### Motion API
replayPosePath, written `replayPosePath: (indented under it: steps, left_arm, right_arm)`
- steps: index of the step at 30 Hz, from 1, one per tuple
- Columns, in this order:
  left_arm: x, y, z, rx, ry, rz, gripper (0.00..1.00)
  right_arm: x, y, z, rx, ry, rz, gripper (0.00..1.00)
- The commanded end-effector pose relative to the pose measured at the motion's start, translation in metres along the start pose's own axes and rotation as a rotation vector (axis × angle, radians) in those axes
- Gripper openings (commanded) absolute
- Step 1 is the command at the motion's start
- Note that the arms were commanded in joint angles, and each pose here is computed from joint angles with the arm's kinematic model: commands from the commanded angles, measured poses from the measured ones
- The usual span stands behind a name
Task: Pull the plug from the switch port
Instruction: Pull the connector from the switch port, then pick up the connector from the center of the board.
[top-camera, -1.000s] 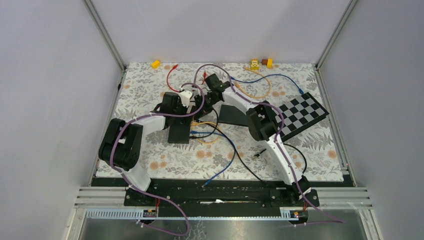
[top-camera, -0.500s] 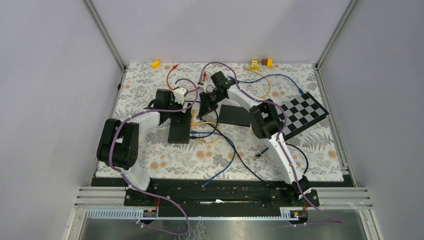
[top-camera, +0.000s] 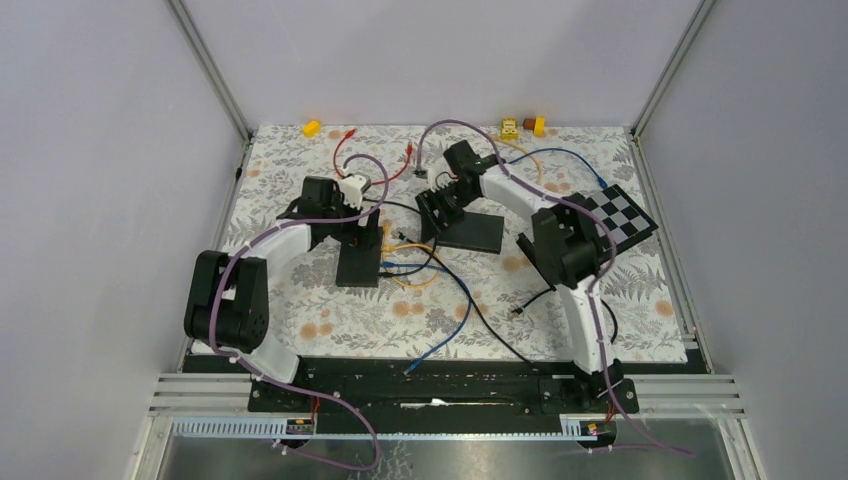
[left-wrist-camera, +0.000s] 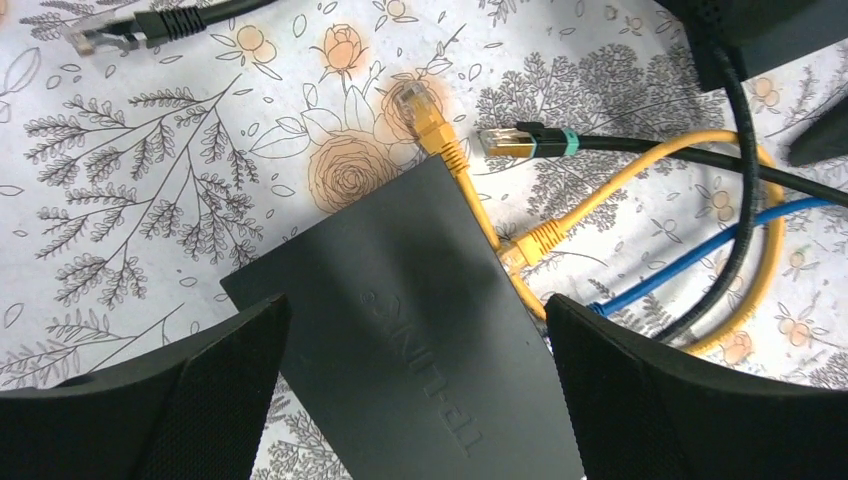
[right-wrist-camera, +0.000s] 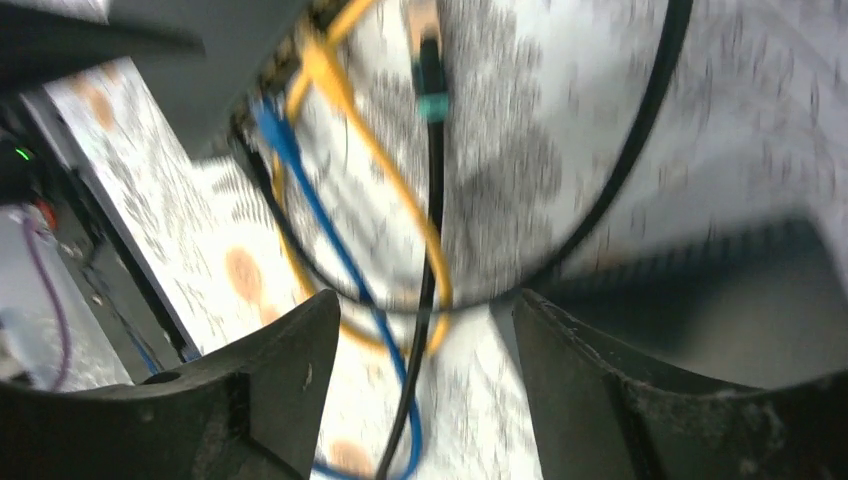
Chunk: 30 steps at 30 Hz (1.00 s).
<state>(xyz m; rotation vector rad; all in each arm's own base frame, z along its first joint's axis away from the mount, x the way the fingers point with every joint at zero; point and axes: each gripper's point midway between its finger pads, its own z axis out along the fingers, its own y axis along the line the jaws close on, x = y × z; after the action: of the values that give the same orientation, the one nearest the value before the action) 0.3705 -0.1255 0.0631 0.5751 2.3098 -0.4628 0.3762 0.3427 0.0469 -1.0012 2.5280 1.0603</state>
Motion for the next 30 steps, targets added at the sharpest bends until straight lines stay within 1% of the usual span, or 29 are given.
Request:
replayPosePath:
  steps: [1, 6, 7, 13, 18, 21, 24, 27, 30]
  left_arm:
    - [-0.026, -0.006, -0.023, 0.011, -0.078, 0.048, 0.99]
    - [-0.03, -0.005, -0.031, -0.009, -0.08, 0.059, 0.99]
    - [-0.03, -0.003, -0.032, -0.02, -0.08, 0.058, 0.99]
    - [-0.034, 0.008, -0.039, -0.087, -0.085, 0.052, 0.99]
    - [-0.027, 0.012, -0.04, -0.113, -0.07, 0.047, 0.99]
    - [-0.025, 0.013, -0.041, -0.12, -0.064, 0.051, 0.99]
    - [-0.023, 0.015, -0.043, -0.135, -0.058, 0.06, 0.99]
    - [-0.015, 0.021, -0.04, -0.156, -0.025, 0.063, 0.99]
    - [-0.011, 0.025, -0.04, -0.177, 0.0, 0.062, 0.99]
  right_arm:
    - [0.027, 0.015, -0.063, 0.163, 0.025, -0.177, 0.73]
    - [0.095, 0.023, -0.088, 0.216, 0.087, -0.237, 0.8]
    - [0.116, 0.023, -0.088, 0.217, 0.114, -0.237, 0.81]
    - [0.174, 0.036, -0.092, 0.208, 0.151, -0.236, 0.85]
    - [0.192, 0.037, -0.09, 0.246, 0.171, -0.254, 0.87]
    - [0.202, 0.04, -0.083, 0.251, 0.213, -0.258, 0.85]
    - [0.21, 0.039, -0.077, 0.295, 0.251, -0.294, 0.84]
    - [0.218, 0.035, -0.072, 0.357, 0.291, -0.346, 0.81]
    - [0.223, 0.03, -0.068, 0.417, 0.326, -0.4, 0.77]
